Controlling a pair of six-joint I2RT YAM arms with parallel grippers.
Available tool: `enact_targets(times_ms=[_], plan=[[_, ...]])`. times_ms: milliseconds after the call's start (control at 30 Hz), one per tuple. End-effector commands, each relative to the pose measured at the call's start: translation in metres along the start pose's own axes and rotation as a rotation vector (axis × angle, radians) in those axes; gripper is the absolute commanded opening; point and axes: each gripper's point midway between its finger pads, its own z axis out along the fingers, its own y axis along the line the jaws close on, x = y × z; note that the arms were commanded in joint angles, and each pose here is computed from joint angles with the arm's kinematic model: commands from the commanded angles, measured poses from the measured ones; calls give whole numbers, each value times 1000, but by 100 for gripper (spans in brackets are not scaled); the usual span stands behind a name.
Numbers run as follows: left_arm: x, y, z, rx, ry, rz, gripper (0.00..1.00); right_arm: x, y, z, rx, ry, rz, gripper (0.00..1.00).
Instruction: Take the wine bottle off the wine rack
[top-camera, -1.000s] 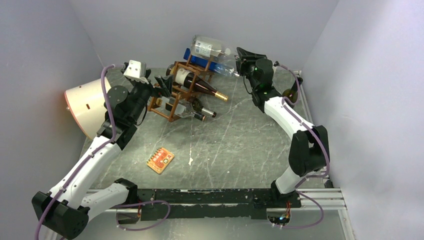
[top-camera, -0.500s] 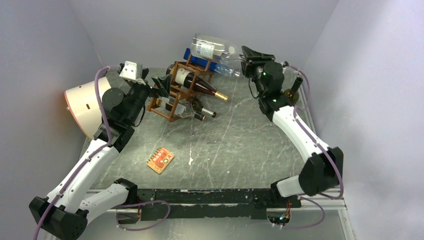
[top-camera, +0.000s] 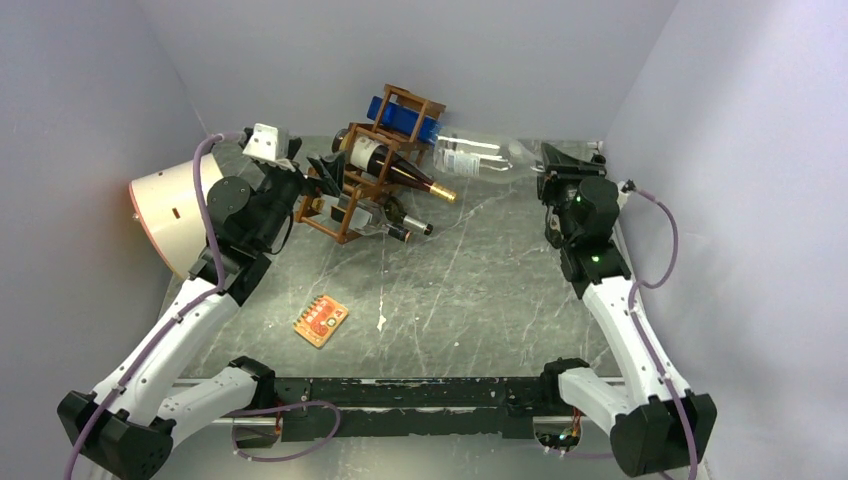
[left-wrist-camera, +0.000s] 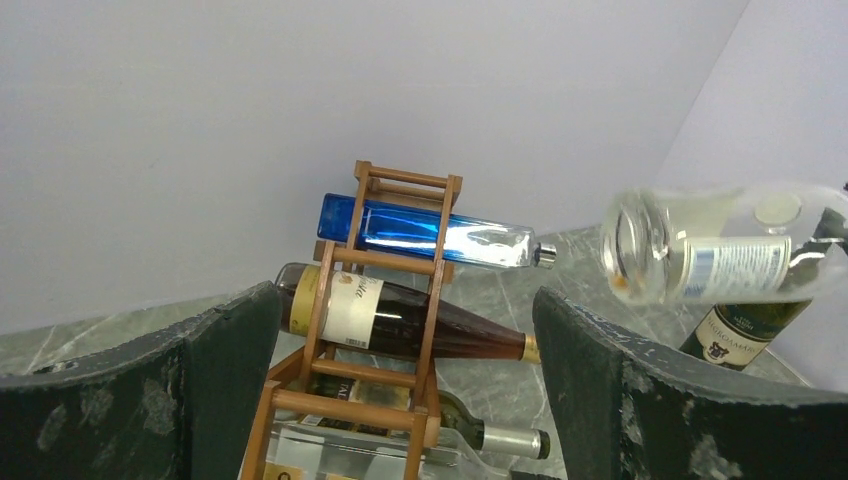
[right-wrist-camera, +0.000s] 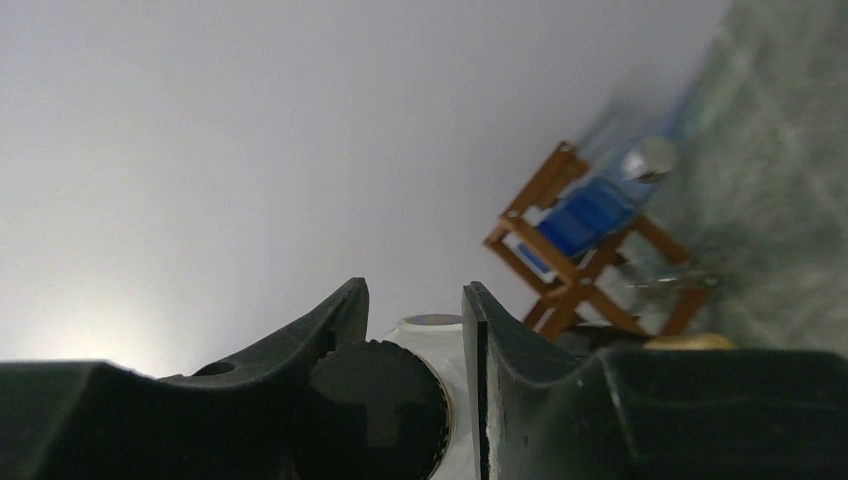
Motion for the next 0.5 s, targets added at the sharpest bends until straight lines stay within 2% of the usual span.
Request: enact_targets(times_ms=[0,267,467], plan=[[-8,-6,4,14,-20,5,99,-14,65,-38,-190,10,83,0],[0,-9,7,16,4,16,99,-18,11,-51,-29,26,-158,0],[4,-9,9,7,15,31,99,-26,-26,-58,53,21,-457,0]])
